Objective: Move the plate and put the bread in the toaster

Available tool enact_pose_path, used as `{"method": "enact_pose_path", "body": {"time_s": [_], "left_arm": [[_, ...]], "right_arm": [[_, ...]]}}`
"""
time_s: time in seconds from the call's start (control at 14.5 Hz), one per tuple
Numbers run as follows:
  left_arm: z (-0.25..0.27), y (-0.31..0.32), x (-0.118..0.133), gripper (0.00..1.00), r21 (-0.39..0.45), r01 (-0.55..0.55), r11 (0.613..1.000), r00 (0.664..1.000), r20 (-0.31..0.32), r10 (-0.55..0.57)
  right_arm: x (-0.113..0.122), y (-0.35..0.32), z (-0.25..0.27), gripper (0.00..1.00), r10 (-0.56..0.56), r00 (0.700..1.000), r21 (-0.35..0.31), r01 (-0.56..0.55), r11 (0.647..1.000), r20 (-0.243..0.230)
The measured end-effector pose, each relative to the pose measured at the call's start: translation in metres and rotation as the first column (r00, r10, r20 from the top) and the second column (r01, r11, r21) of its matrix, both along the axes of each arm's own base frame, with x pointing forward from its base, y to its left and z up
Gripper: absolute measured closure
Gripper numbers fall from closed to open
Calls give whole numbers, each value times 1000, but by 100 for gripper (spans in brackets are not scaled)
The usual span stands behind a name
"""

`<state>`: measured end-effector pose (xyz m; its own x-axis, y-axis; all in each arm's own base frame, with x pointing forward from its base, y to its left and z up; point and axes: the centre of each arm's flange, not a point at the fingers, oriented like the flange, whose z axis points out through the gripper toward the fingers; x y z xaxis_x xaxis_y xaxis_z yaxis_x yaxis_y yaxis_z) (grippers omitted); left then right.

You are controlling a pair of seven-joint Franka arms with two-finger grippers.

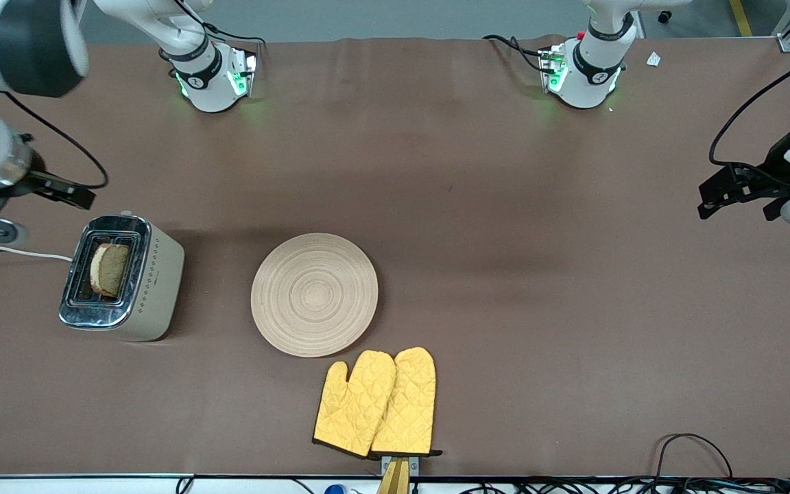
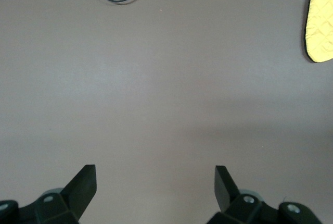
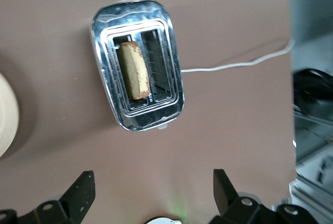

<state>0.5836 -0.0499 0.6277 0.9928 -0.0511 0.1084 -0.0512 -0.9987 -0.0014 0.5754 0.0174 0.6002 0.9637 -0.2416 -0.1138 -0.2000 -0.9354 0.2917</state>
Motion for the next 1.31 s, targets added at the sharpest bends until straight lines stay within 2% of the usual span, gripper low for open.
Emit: {"method": "enact_pose_path", "body": {"time_s": [0.21,0.34,0.69,1.31], "left_arm": [[0,0,0,0,0,0,1000,1000,2,0],[0,0,0,0,0,0,1000,1000,3,0],[1,0,1,0,-1,0,1000,1000,9,0],[2,0,2,0,-1,3,1000,1000,20,-3]], "right_arm": [[-1,-66,17,0,138,989,141,-144,980,46],[-1,-94,20,0,210,975,178,-220,959,75],[2,-85,20,0,231,965,277,-258,926,126],[1,-90,20,0,216,967,297,-247,922,134]]}}
